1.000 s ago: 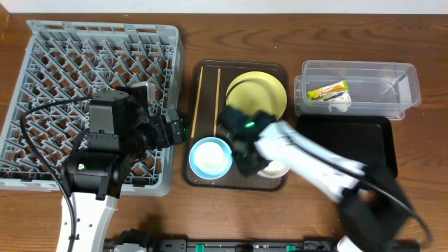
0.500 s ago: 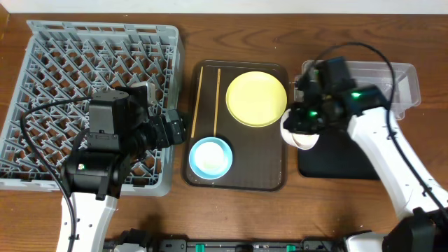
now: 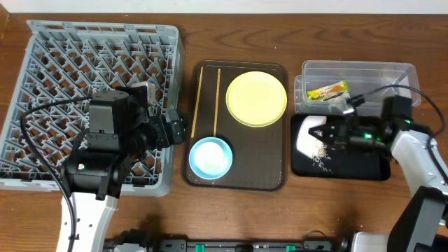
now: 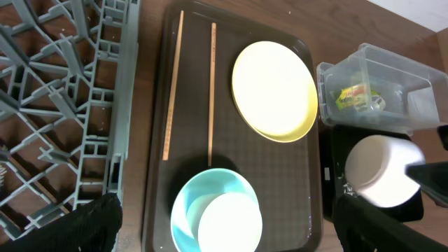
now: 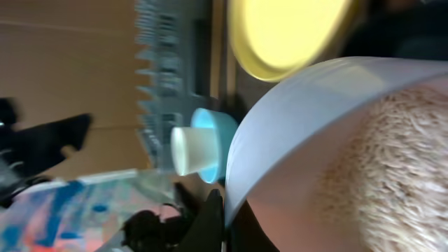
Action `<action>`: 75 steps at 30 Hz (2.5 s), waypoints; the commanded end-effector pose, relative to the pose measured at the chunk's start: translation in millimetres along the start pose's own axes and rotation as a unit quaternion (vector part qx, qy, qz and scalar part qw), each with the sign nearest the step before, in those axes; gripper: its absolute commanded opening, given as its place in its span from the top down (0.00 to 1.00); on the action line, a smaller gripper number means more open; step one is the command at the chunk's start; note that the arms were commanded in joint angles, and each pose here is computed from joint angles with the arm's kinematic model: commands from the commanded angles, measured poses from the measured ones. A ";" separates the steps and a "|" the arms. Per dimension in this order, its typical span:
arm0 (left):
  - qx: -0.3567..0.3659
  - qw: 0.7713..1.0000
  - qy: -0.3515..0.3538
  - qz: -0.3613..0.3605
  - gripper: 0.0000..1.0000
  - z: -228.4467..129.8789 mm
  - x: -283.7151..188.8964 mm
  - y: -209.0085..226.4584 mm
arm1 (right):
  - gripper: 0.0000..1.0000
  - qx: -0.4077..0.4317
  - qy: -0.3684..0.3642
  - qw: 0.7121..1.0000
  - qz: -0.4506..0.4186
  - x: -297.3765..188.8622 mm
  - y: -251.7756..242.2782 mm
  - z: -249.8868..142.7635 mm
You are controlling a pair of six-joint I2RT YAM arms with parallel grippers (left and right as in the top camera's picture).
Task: Sort waste into correct bins and load items into the dishwasher
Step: 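Tip the white bowl over the black tray to dump the rice, then set the white bowl back down on the brown tray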
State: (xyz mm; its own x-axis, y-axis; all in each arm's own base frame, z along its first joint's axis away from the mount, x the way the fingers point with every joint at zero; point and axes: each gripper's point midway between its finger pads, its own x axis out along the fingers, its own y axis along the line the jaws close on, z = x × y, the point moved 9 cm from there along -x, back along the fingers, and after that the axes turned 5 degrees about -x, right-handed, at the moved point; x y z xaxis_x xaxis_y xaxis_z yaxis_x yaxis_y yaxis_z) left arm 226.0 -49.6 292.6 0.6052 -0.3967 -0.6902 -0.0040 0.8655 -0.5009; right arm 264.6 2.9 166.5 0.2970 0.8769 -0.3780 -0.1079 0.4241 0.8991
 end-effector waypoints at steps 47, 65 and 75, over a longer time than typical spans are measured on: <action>0.003 1.000 -0.002 -0.010 0.03 1.8 -2.5 -4.3 | 0.99 -0.036 -0.028 0.997 0.061 -9.1 -2.5 -8.8; 0.003 1.000 -0.002 -0.010 0.04 1.8 -2.5 -4.3 | 0.99 -0.039 0.030 0.998 -0.041 -1.0 17.5 -8.6; 0.003 1.000 -0.002 -0.010 0.04 1.9 -2.5 -4.3 | 0.99 -0.213 0.078 0.931 -0.285 63.0 113.4 10.5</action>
State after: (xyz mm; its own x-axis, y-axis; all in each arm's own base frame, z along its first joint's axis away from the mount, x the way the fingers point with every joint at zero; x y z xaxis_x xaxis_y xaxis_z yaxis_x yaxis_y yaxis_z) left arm 226.0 -49.6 292.6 0.6052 -0.3967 -0.6902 -0.0040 0.8655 -0.5009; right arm 279.9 84.7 244.0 0.2176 0.6646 -0.7148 -0.3880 0.7309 0.5615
